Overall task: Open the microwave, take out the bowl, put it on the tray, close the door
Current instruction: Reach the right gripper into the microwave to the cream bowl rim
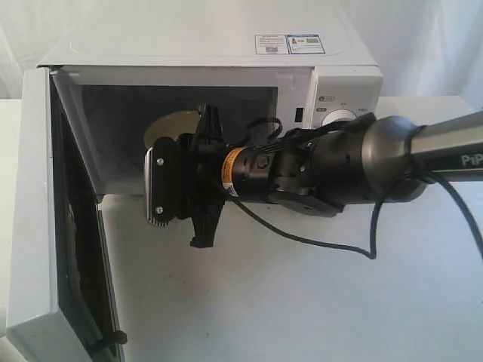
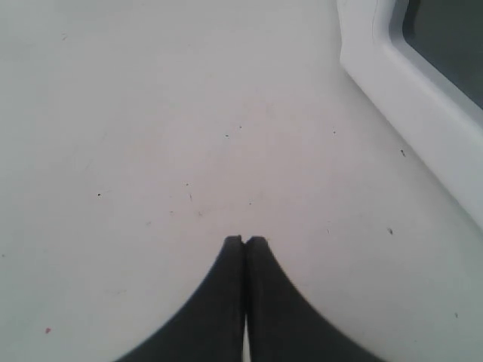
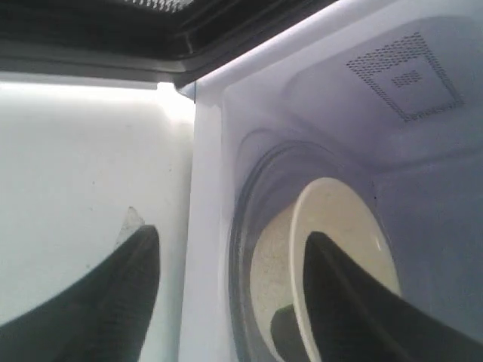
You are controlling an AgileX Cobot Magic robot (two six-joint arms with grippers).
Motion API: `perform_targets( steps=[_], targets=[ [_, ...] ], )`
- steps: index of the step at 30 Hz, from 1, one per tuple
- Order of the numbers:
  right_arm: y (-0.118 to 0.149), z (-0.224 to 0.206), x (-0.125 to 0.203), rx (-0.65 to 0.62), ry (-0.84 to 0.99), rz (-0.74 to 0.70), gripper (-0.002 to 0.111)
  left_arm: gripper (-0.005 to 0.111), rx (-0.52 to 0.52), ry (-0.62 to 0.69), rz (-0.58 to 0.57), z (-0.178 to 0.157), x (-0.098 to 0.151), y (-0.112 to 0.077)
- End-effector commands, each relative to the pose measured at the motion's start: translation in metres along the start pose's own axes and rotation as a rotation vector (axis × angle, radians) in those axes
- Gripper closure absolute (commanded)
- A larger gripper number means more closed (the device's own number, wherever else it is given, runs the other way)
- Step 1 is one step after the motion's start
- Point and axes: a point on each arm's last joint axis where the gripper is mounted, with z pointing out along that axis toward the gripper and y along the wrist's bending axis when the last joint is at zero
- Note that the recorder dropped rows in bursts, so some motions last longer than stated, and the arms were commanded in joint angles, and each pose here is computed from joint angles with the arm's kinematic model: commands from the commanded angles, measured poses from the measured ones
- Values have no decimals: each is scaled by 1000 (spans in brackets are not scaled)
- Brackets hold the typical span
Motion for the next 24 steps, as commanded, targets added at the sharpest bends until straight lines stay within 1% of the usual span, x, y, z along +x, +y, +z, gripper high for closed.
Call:
perform_targets(
  steps=[1,6,12,20,24],
  targets=[
    [0,13,5,-3,11,-94,54,107,1,14,-9,0,2,0],
    [-9,21,13,34,27,-38,54,107,1,14,-9,0,2,0],
    [-21,20,22,73,37,-17,54,107,1,14,-9,0,2,0],
    [-19,33,34,74,46,5,54,107,1,14,-9,0,2,0],
    [-22,38,33,84,35,4,54,107,1,14,-9,0,2,0]
  ],
)
